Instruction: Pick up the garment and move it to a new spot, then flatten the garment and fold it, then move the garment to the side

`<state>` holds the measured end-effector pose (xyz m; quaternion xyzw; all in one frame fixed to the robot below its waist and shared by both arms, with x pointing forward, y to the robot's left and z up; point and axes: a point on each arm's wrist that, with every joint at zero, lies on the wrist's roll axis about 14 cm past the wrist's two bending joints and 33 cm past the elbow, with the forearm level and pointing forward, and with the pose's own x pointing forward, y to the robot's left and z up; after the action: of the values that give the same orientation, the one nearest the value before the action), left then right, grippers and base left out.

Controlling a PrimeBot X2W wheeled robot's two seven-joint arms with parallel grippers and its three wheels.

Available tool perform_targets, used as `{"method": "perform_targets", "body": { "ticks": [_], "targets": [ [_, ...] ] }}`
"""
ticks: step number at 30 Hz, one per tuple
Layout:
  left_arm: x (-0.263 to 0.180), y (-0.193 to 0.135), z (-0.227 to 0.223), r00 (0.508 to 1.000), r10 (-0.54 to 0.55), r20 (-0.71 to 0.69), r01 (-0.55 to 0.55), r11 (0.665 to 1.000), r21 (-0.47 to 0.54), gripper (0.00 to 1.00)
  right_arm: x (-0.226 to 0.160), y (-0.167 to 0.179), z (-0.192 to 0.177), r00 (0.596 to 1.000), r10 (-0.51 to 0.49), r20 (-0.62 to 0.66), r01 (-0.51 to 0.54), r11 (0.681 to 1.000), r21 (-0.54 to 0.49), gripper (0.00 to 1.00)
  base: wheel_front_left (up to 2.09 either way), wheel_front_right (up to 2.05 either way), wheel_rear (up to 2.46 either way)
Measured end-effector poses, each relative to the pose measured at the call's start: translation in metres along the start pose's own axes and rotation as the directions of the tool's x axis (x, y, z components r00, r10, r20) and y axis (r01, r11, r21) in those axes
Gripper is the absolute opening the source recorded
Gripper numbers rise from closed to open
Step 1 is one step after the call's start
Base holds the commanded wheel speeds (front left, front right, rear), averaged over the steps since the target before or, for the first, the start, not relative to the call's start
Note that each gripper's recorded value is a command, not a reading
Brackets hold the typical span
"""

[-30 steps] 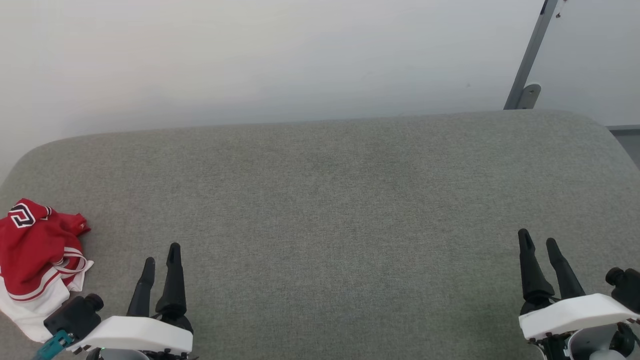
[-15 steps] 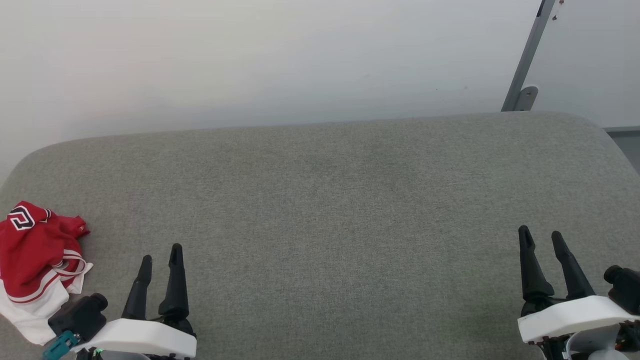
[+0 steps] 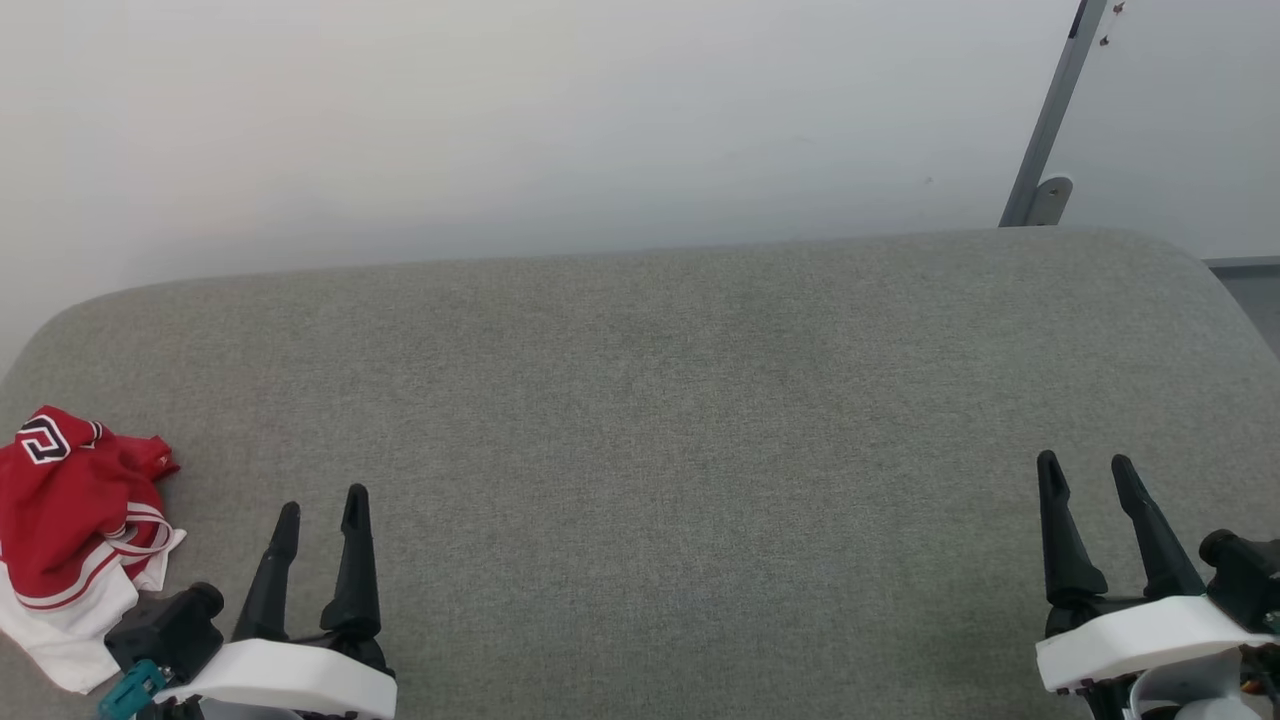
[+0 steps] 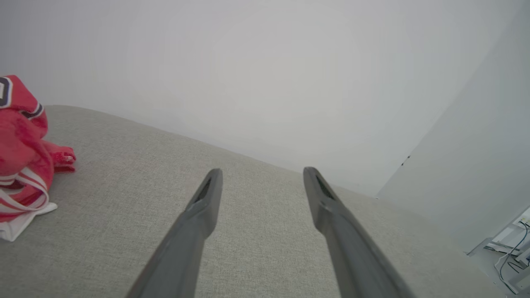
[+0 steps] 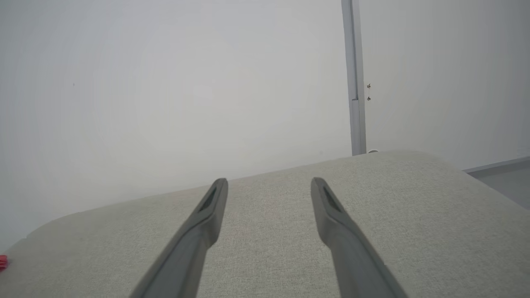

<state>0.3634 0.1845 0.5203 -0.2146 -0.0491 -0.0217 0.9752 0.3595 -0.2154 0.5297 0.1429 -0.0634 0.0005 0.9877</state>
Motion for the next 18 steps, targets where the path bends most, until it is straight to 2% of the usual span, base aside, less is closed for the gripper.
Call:
{"method": "perform_targets", "body": {
  "ticks": [18],
  "targets": [
    [-0.0016, -0.0090, 0.0055, 0.999, -0.048, 0.025, 0.045, 0.991, 0.124, 1.00, -0.0027, 0.0035, 0.0084, 0.999, 0.034, 0.031, -0.029, 0.988, -0.153, 1.00, 0.00, 0.00, 0.00]
  ]
}}
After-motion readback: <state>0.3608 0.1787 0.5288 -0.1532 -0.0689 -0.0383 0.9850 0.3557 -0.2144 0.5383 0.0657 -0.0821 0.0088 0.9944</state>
